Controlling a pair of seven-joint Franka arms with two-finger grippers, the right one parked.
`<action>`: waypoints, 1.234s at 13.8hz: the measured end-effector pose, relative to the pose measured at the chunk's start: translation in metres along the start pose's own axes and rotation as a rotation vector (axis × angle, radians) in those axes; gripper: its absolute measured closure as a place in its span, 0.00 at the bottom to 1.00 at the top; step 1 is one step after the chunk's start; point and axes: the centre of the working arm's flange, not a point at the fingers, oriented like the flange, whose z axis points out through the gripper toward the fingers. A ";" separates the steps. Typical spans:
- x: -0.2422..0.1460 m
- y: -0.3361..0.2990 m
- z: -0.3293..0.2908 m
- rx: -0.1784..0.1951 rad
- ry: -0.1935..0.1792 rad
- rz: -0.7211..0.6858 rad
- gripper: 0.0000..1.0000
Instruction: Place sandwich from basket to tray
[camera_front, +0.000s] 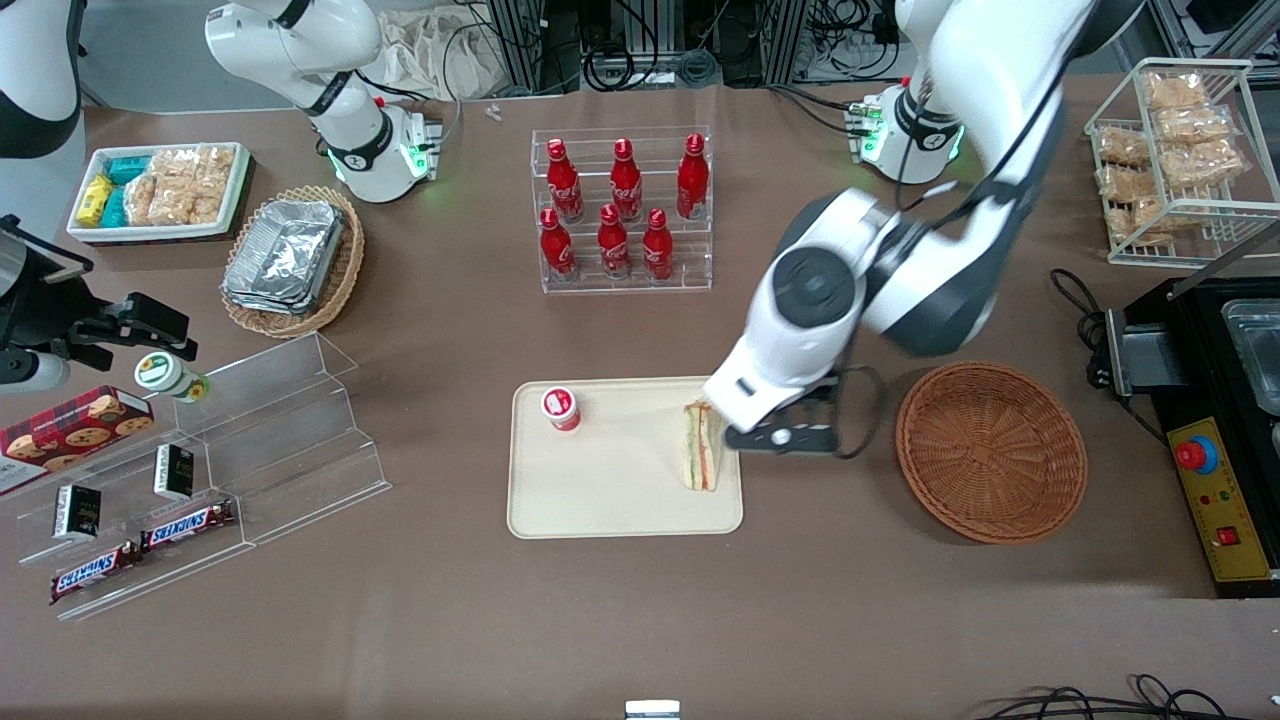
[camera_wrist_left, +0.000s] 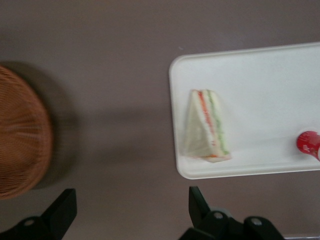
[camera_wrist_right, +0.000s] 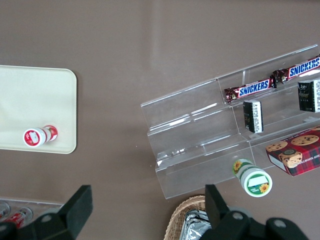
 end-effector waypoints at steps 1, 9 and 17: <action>-0.003 -0.021 -0.023 0.017 0.002 -0.006 0.01; -0.030 -0.143 -0.112 0.101 -0.028 -0.161 0.00; -0.036 -0.246 -0.137 0.089 -0.053 -0.153 0.00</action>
